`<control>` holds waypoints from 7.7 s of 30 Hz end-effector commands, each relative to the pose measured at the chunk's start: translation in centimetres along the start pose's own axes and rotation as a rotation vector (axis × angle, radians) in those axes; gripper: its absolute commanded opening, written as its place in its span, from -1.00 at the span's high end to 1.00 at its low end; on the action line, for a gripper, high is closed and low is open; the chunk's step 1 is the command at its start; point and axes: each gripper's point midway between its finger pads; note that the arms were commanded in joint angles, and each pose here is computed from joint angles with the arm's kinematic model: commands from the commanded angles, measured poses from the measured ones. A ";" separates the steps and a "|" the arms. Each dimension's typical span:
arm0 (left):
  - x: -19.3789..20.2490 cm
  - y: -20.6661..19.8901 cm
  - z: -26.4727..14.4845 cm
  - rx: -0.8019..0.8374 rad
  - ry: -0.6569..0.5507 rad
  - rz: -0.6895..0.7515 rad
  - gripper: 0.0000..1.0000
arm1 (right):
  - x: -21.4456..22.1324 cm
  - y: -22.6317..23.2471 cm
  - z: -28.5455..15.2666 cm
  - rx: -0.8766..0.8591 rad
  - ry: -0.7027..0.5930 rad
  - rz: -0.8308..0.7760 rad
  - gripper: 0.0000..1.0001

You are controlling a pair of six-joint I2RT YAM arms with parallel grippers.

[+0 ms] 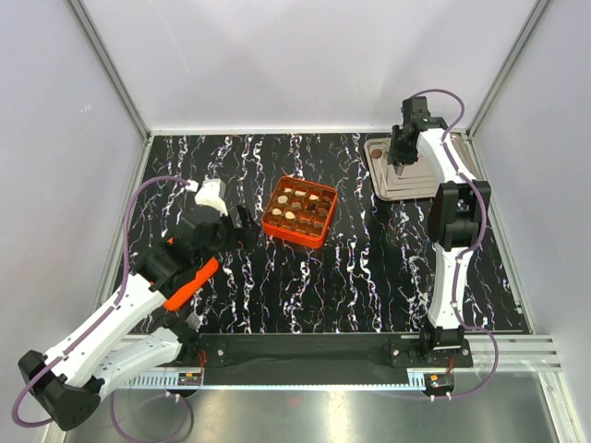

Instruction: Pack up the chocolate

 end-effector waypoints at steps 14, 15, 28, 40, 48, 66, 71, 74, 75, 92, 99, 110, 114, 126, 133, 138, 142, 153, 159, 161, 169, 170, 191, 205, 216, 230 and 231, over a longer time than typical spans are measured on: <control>-3.6 -2.1 -2.8 0.101 -0.121 -0.021 -0.98 | 2.0 11.2 -17.7 -0.219 -0.167 -0.135 0.38; -3.8 -2.1 -3.0 0.106 -0.129 -0.022 -0.98 | 2.6 12.3 -19.0 -0.236 -0.180 -0.144 0.38; -3.7 -1.6 -4.1 0.110 -0.137 -0.040 -0.98 | 14.2 22.9 -23.6 -0.404 -0.073 -0.332 0.37; -3.5 -1.6 -3.8 0.106 -0.129 -0.042 -0.98 | 16.6 23.3 -21.8 -0.409 -0.038 -0.320 0.31; -3.2 -1.7 -3.4 0.107 -0.120 -0.046 -0.98 | 16.2 24.2 -20.2 -0.409 -0.052 -0.320 0.26; -3.1 -1.8 -3.1 0.108 -0.111 -0.038 -0.98 | 16.0 23.7 -19.3 -0.354 -0.033 -0.347 0.16; -3.4 -2.1 -3.3 0.113 -0.114 -0.038 -0.98 | 15.2 23.4 -19.7 -0.336 -0.059 -0.350 0.12; -3.6 -2.2 -3.5 0.116 -0.120 -0.040 -0.98 | 14.1 22.9 -20.5 -0.312 -0.089 -0.358 0.12; -3.6 -2.2 -3.5 0.116 -0.120 -0.040 -0.98 | 13.4 22.8 -21.2 -0.308 -0.107 -0.359 0.13; -2.9 -1.7 -3.6 0.121 -0.110 -0.045 -0.98 | 0.4 7.8 -14.5 0.082 -0.178 -0.151 0.03; -2.3 -2.0 -3.1 0.130 -0.085 -0.051 -0.98 | -2.6 6.6 -9.0 0.155 -0.143 0.002 -0.03; -2.3 -1.5 -3.3 0.116 -0.098 -0.043 -0.98 | -3.6 5.0 -4.2 0.239 -0.140 0.180 -0.02; -2.2 -1.4 -3.2 0.115 -0.092 -0.045 -0.98 | -3.4 5.3 -3.5 0.213 -0.132 0.204 -0.01; -2.0 -1.1 -3.1 0.104 -0.096 -0.046 -0.98 | -3.2 5.9 -0.9 0.184 -0.146 0.209 -0.01; -2.0 -1.1 -2.9 0.102 -0.094 -0.047 -0.98 | -1.8 6.4 0.2 0.168 -0.098 0.218 0.01; -2.0 -1.2 -2.7 0.102 -0.090 -0.041 -0.98 | -0.9 6.2 0.5 0.180 -0.075 0.204 0.01; -2.1 -1.4 -2.6 0.105 -0.089 -0.038 -0.98 | -0.4 6.1 0.4 0.187 -0.053 0.185 0.04; -2.3 -1.6 -3.0 0.114 -0.094 -0.042 -0.98 | 0.6 6.7 -0.9 0.133 -0.009 0.125 0.08; -2.3 -1.4 -3.3 0.115 -0.101 -0.049 -0.98 | 1.4 6.1 -1.5 0.131 -0.005 0.083 0.17; -2.3 -1.5 -3.3 0.121 -0.098 -0.053 -0.98 | 1.4 5.9 -1.6 0.132 -0.009 0.067 0.20; -2.5 -1.4 -3.8 0.124 -0.105 -0.058 -0.98 | 0.3 5.5 -3.1 0.130 -0.050 0.014 0.26; -2.4 -1.4 -3.8 0.123 -0.104 -0.059 -0.98 | 0.0 5.5 -3.4 0.126 -0.057 0.009 0.26; -3.4 -1.5 -3.9 0.103 -0.130 -0.045 -0.98 | 3.5 9.2 -14.8 -0.144 -0.083 -0.090 0.30; -3.5 -1.6 -4.4 0.117 -0.133 -0.049 -0.98 | 16.9 17.9 -23.3 -0.441 0.034 -0.265 0.30; -3.4 -1.8 -4.1 0.123 -0.128 -0.067 -0.98 | 20.6 18.3 -24.7 -0.558 0.056 -0.264 0.28; -3.5 -1.6 -4.2 0.111 -0.128 -0.057 -0.98 | 20.7 18.8 -21.4 -0.514 0.100 -0.277 0.22; -3.5 -1.7 -4.2 0.112 -0.126 -0.056 -0.98 | 20.6 18.7 -21.3 -0.507 0.097 -0.276 0.21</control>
Point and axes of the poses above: each gripper's point midway between its finger pads, its own z axis out along the fingers, its own y axis along the line the jaws close on, x = y × z, and after that the axes turned 13 degrees about -z, right-handed
